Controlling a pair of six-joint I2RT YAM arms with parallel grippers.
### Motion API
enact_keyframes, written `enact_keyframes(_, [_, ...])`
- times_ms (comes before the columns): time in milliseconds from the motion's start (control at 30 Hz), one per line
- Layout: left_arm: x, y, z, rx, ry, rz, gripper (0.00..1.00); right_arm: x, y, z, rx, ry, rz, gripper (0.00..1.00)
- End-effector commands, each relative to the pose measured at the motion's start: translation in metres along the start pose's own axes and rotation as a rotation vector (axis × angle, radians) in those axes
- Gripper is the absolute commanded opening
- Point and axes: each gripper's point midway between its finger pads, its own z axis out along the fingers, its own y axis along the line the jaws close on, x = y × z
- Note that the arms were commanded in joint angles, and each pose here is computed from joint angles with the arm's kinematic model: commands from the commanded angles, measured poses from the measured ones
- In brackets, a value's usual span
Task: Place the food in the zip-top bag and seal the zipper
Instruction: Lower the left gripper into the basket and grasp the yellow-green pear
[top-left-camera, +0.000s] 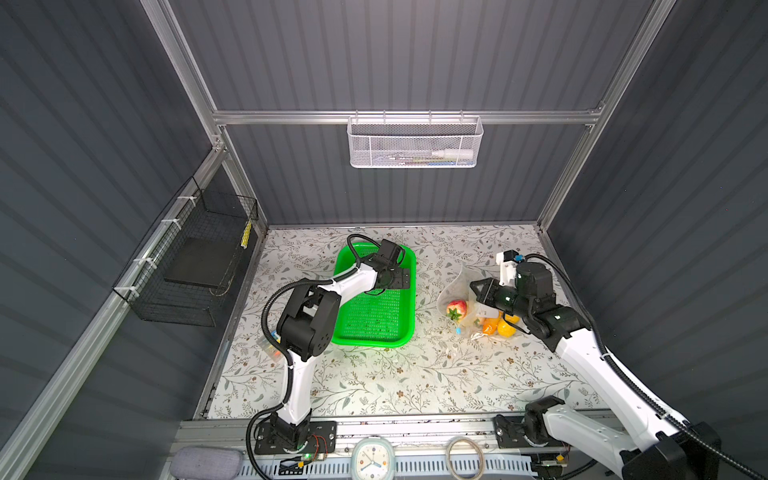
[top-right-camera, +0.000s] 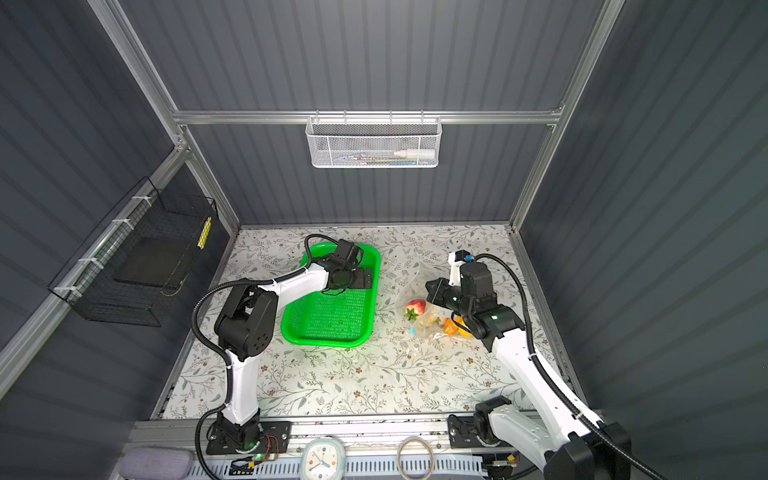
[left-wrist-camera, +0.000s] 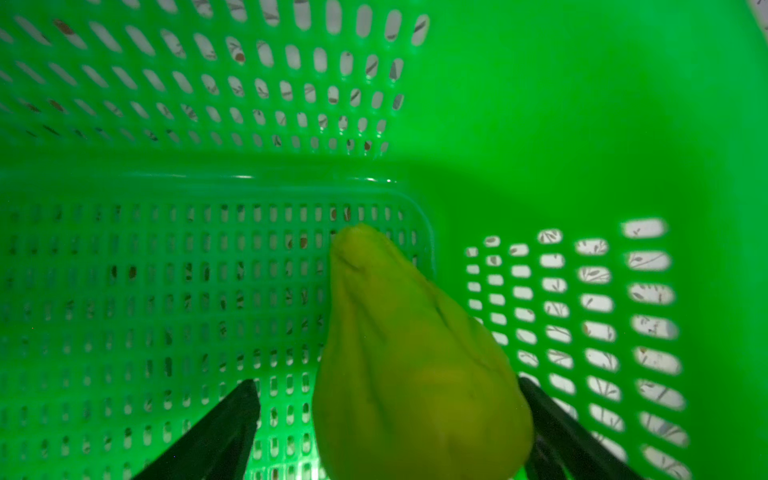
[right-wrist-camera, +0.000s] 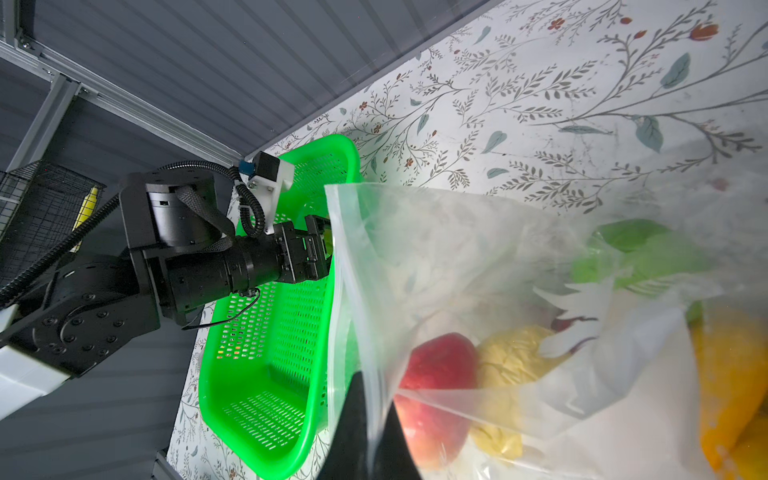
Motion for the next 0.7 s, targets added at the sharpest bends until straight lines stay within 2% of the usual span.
enact_keyframes(0, [0.000, 0.010, 0.011, 0.003, 0.029, -0.030, 0.94, -0.008, 0.006, -0.004, -0.006, -0.022, -0.018, 0.00])
enact_keyframes(433, [-0.009, 0.015, 0.025, 0.019, 0.036, 0.008, 0.93, -0.009, 0.005, -0.006, 0.003, -0.023, -0.016, 0.00])
enact_keyframes(667, [-0.005, 0.016, 0.030, 0.025, 0.049, 0.008, 0.84, -0.009, 0.006, -0.006, 0.003, -0.023, -0.012, 0.00])
